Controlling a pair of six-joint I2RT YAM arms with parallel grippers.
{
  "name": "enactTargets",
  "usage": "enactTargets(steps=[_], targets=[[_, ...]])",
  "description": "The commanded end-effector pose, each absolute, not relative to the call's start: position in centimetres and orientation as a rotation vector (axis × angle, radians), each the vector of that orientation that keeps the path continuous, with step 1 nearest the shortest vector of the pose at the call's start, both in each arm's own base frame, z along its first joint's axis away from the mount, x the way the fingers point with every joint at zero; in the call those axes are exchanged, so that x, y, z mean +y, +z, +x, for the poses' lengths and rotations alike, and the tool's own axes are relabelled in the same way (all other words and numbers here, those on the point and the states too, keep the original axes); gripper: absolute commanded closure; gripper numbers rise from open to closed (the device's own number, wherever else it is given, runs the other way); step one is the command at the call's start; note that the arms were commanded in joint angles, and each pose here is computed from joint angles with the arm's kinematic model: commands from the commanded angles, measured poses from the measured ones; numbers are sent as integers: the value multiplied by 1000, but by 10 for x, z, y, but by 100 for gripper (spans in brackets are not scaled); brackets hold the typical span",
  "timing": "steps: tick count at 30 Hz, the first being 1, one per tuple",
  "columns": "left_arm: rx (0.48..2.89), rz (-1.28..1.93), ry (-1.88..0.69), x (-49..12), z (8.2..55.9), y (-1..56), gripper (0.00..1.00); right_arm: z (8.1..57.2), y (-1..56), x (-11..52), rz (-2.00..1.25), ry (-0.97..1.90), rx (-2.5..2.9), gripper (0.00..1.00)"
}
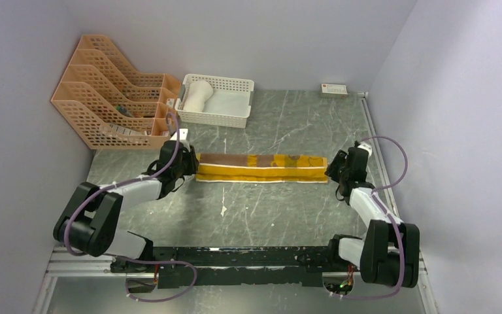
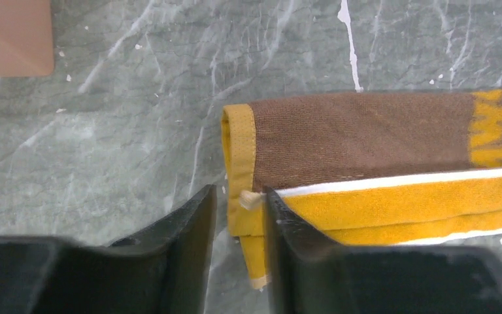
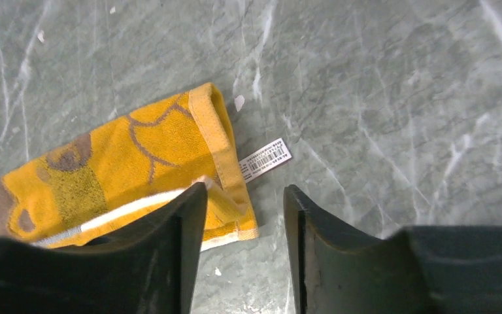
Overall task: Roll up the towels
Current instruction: Fold the towel at the center of the board.
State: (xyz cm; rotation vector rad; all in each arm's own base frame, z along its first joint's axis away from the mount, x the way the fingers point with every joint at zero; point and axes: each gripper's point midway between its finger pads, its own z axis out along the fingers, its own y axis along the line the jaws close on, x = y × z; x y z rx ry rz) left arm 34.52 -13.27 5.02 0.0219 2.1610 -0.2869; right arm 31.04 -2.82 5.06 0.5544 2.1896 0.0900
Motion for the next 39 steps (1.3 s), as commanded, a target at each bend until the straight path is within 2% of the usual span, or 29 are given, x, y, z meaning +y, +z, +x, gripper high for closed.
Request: enactTargets(steps=[1,2,3,9,12,16,28,34,39], targets=[[2088,11,-326,-132,344,75,36,309,69,-45,607,10,2083,48],[2085,18,-339,-134,342,79,10,311,73,-47,608,7,2068,47],[2088,25,-351,-135,339,83,2,313,76,-48,609,4,2061,47],[2078,-66,-308,-116,328,106,1,328,95,-52,659,11,1997,45],[2183,-111,-378,-111,330,93,1,340,97,-40,642,109,1995,44],[2392,-96,-546,-129,328,53,10,350,93,-22,634,235,2020,44],[2445,-147,-954,-157,315,10,13,351,98,-20,568,228,2047,43],[2486,-173,-1110,-171,297,-14,20,352,97,-18,570,239,2052,43],[2521,-216,-1116,-170,288,-25,37,353,97,-17,571,250,2052,43]])
